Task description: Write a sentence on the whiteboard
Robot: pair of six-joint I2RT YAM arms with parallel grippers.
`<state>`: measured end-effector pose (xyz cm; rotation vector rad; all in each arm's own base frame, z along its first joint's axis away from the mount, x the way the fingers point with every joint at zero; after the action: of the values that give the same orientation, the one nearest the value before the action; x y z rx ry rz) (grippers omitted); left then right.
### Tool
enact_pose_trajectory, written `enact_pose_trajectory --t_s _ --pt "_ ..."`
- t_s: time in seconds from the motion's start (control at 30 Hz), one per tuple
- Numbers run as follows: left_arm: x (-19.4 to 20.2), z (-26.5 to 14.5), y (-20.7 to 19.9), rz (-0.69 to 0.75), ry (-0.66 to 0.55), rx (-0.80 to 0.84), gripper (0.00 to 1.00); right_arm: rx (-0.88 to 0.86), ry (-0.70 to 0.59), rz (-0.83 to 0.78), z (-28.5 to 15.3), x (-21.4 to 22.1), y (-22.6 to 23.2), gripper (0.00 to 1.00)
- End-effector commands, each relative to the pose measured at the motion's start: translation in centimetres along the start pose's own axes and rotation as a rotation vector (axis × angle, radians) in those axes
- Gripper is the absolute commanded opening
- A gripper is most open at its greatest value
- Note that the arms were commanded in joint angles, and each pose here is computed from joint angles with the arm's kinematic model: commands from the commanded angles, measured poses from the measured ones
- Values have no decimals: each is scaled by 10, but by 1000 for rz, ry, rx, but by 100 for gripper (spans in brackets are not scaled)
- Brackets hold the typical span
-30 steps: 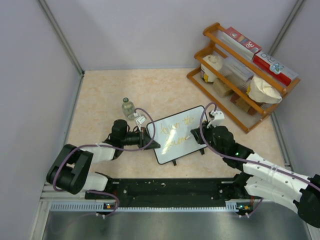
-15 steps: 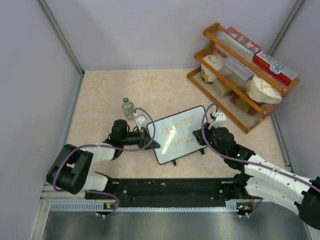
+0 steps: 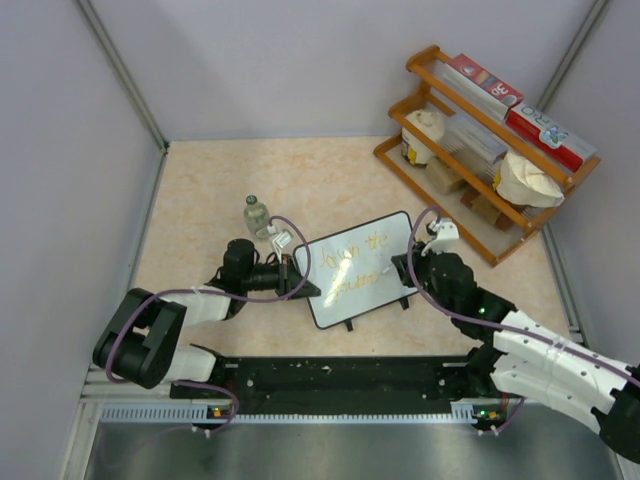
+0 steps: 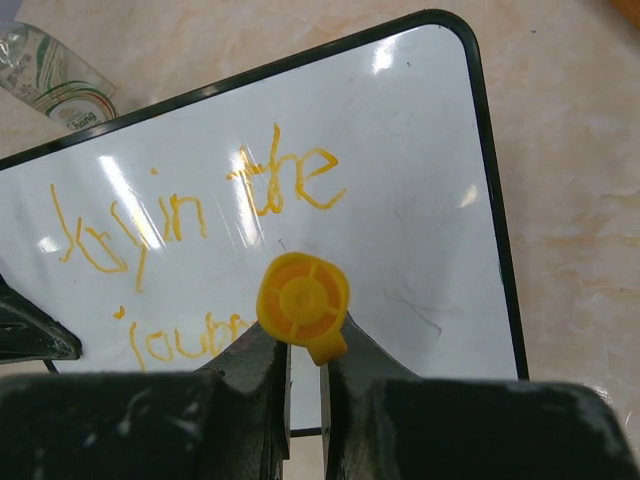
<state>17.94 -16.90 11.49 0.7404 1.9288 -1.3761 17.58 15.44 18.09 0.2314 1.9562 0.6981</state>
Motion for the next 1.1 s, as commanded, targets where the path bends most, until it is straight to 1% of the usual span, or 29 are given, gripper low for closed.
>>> enact_pose_trajectory --t_s 0.0,0.27,0.6,1.07 --pt "11 0 -2 -8 39 29 0 -33 -117 11 -7 -33 16 0" --pt "11 -1 -2 -6 37 28 0 -15 -108 -9 -1 -33 17 0" --pt "11 -1 -2 -6 37 28 0 -37 -88 0 6 -29 21 0" --pt "11 -1 -2 -8 38 28 0 20 -40 -16 12 -12 7 0"
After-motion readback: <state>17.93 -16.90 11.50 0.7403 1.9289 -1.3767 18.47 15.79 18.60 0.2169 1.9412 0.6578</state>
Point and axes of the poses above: each gripper's point midway between its finger pads, its own z axis out along the fingers, its own y axis along the line the jaws close on, x = y × z, the point moved 8 cm from there along -z, back along the fingers, and after that the axes turned 15 degrees about z, right-handed, at the moved point
